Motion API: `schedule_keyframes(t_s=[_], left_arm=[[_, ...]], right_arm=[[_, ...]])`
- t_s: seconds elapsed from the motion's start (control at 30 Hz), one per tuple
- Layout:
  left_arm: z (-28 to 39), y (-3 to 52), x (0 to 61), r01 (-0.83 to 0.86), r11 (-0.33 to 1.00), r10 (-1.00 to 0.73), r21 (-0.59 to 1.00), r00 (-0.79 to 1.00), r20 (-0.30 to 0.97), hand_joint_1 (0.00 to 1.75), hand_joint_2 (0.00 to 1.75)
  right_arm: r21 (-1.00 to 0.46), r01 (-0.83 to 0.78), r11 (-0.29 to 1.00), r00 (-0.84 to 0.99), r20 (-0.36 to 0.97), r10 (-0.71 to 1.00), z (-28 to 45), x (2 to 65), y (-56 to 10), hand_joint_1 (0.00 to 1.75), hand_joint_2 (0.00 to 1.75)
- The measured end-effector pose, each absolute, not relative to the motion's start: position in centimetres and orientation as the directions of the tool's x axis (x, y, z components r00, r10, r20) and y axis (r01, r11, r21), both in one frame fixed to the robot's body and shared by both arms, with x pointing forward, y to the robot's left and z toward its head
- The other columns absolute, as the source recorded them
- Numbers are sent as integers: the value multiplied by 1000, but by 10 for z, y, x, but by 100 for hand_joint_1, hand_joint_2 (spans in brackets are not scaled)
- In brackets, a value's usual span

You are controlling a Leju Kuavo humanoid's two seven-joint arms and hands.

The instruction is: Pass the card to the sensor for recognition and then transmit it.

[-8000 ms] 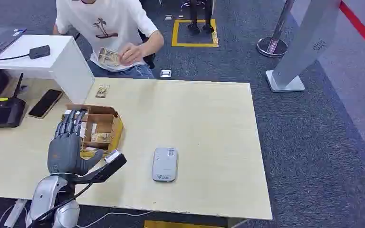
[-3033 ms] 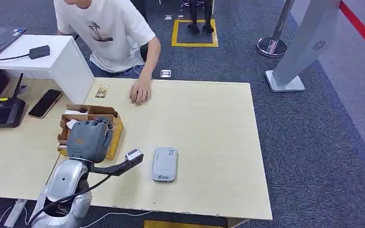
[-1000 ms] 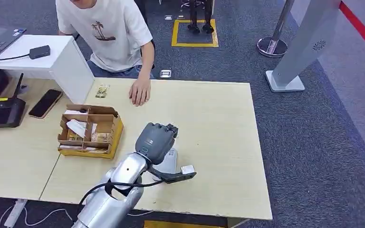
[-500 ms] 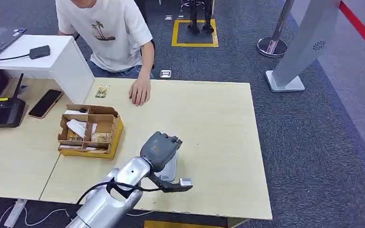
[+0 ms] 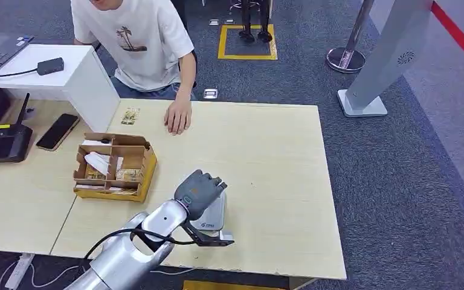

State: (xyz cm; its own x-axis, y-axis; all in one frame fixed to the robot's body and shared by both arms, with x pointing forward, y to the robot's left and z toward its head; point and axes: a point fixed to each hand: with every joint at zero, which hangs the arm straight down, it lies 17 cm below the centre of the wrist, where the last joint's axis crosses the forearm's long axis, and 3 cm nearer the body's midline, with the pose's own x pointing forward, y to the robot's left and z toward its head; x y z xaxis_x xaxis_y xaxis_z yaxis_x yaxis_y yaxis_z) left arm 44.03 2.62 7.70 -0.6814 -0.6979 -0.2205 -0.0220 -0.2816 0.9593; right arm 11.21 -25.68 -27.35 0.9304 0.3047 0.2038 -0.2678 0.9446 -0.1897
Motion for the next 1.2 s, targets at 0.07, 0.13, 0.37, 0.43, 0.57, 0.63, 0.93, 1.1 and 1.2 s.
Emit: schedule_keyframes(t_s=[0.07,0.13,0.37,0.43,0.57,0.63,0.93,1.1,1.2], left_arm=[[76,28,440,-23,-287,-696,958,-681,-225,175,175],[76,29,441,-23,-289,-696,957,-681,-227,175,175],[69,28,436,2,-305,-668,952,-713,-212,175,175],[67,28,434,18,-299,-663,954,-723,-194,175,175],[64,26,431,74,-281,-657,957,-742,-135,175,175],[61,25,428,108,-276,-650,955,-752,-103,175,175],[57,27,426,140,-268,-640,953,-765,-68,175,175],[113,19,444,-91,-149,-753,985,-635,-173,175,175],[171,16,450,-195,-64,-815,979,-555,-164,175,175]], right_arm=[[-190,-268,944,930,204,305,-274,112,-257,0,175],[-191,-268,944,930,203,305,-274,112,-258,0,175],[-191,-267,945,929,208,305,-273,113,-258,0,175],[-190,-268,945,929,210,306,-273,114,-257,0,175],[-189,-268,945,928,213,306,-273,115,-257,0,175],[-190,-267,945,928,214,306,-273,116,-258,0,175],[-191,-267,945,927,218,306,-272,120,-258,0,175],[-193,-252,948,931,219,292,-273,117,-259,0,175],[-192,-252,948,932,217,292,-273,114,-259,0,175]])
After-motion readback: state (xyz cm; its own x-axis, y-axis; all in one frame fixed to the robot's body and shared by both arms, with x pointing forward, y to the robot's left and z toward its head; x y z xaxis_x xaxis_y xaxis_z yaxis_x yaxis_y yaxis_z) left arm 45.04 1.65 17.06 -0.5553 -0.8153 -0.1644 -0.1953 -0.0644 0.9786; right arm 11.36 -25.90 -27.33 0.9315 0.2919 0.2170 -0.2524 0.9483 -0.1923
